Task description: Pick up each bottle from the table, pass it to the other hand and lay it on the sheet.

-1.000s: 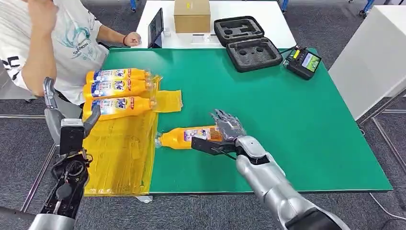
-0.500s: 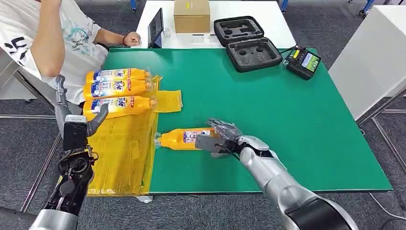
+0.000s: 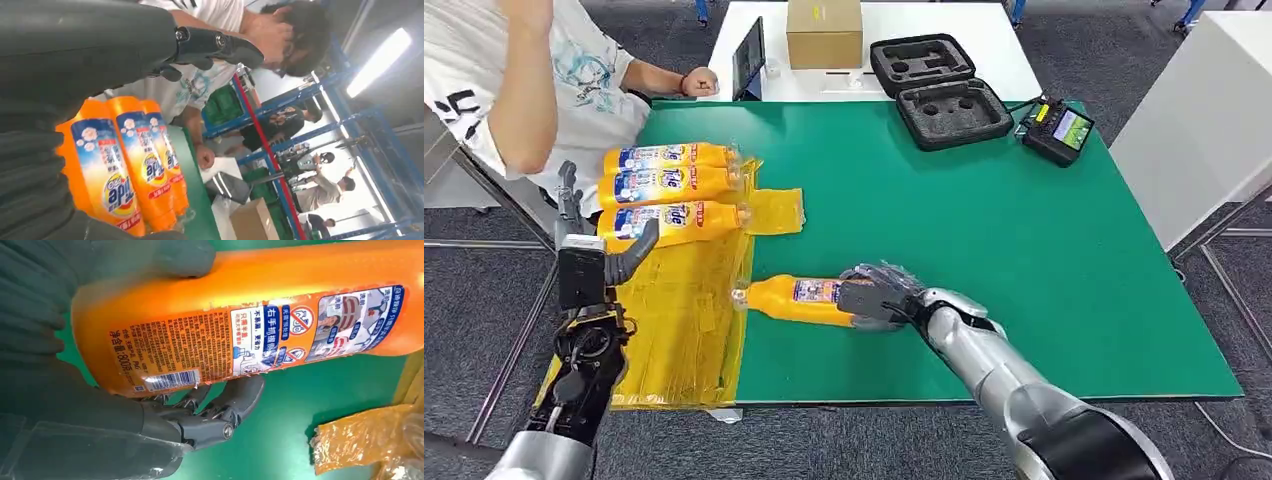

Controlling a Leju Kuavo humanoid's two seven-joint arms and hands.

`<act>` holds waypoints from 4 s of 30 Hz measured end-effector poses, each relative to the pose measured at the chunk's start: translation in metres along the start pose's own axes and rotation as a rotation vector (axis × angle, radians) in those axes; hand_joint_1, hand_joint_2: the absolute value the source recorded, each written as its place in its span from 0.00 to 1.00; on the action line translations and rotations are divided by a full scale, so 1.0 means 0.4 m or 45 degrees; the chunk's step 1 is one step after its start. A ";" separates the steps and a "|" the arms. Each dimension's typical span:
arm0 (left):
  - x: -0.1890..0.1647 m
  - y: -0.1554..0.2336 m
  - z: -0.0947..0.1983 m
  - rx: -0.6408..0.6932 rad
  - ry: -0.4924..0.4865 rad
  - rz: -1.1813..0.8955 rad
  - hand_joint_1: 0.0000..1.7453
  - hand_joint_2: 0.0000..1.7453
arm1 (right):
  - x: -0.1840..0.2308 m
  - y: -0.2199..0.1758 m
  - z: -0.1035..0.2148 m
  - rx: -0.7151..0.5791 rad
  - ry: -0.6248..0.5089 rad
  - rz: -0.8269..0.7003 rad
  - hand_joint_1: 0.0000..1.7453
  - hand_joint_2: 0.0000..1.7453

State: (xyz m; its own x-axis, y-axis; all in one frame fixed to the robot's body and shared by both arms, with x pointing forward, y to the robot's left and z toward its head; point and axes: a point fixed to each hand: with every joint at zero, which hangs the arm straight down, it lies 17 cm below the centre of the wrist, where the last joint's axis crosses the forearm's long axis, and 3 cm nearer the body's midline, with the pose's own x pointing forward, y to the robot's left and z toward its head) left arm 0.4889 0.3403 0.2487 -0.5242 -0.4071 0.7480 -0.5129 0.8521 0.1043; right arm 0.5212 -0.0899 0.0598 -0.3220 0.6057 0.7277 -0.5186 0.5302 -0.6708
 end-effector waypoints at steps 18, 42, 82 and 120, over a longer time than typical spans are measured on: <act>-0.041 0.013 0.016 0.003 0.090 0.110 0.00 1.00 | 0.107 -0.044 0.005 -0.158 -0.268 -0.209 1.00 1.00; -0.043 0.329 0.043 0.448 0.124 0.288 0.00 1.00 | 0.325 -0.413 0.229 -1.080 -0.737 -0.624 1.00 1.00; 0.129 -0.440 0.341 -0.813 0.759 1.389 0.00 1.00 | 0.315 -0.111 0.101 -0.712 -0.591 -0.791 1.00 1.00; 0.097 -0.351 0.227 -0.506 0.691 1.462 0.00 1.00 | 0.342 0.062 0.032 -0.478 -0.507 -0.739 1.00 1.00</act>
State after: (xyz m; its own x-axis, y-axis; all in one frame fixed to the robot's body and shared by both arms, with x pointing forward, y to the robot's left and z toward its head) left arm 0.4787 0.1751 0.2034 -0.1400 0.7055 0.6947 0.3160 0.6968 -0.6439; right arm 0.4540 -0.0014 0.1446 -0.3781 -0.0482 0.9245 -0.4114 0.9034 -0.1211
